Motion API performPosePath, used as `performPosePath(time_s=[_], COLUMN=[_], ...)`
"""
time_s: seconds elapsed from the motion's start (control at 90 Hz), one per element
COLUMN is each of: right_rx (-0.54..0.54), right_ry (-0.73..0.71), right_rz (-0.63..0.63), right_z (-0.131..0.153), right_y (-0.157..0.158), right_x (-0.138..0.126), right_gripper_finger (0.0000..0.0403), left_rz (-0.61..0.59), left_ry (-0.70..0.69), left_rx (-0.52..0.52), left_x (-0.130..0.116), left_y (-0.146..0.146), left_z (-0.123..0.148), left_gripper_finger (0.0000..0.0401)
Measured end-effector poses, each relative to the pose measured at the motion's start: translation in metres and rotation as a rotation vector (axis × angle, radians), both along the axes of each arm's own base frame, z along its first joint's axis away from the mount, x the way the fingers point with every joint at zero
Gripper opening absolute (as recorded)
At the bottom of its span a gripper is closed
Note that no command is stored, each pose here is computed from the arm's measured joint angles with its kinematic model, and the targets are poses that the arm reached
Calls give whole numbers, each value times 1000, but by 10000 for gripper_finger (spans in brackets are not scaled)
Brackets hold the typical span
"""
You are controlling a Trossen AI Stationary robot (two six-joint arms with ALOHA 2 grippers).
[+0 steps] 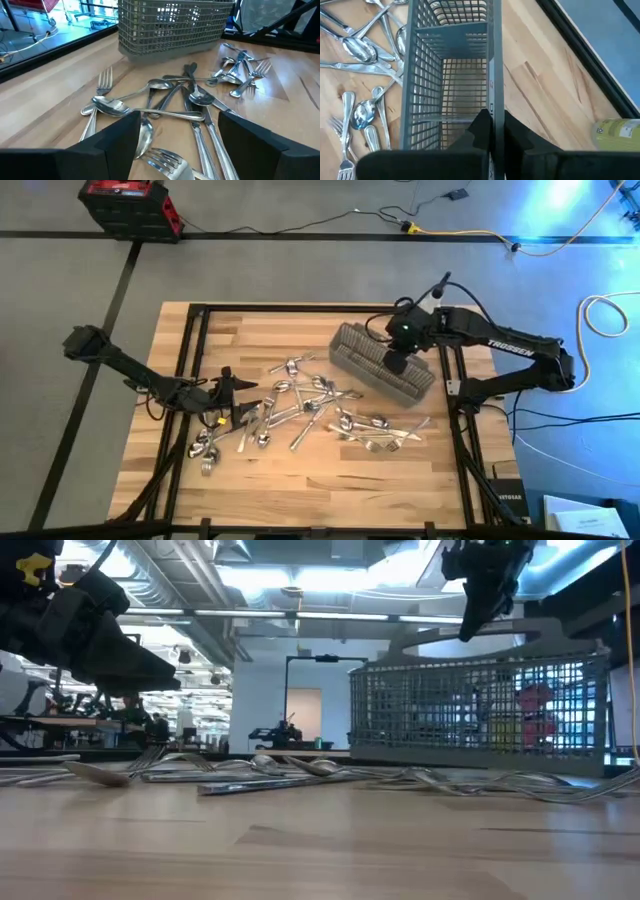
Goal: Sort silverware
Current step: Move the gray silverware organizer to the middle right of the table
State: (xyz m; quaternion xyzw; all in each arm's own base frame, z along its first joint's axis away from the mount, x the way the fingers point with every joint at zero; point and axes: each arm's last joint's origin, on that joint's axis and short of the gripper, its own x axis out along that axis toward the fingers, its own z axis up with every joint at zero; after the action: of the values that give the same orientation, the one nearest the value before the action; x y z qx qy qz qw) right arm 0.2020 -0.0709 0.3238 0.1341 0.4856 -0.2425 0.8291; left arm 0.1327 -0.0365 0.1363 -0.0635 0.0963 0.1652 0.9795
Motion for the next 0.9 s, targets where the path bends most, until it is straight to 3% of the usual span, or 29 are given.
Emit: performPosePath(time_s=[0.289,0.6,0.9], right_rx=[-29,-31,-132], right_ry=[51,96,106], right_rz=[3,8,33], right_z=[-4,-15,-13], right_y=[0,0,-3], right_x=[-3,-5,-3], right_gripper_finger=[8,52,99], left_rz=[0,0,0], left_ry=[0,0,0], left_rx=[0,0,-1], left_x=[0,0,0], left_y=[0,0,0], left_z=[0,0,0], left_gripper_finger=[254,254,254])
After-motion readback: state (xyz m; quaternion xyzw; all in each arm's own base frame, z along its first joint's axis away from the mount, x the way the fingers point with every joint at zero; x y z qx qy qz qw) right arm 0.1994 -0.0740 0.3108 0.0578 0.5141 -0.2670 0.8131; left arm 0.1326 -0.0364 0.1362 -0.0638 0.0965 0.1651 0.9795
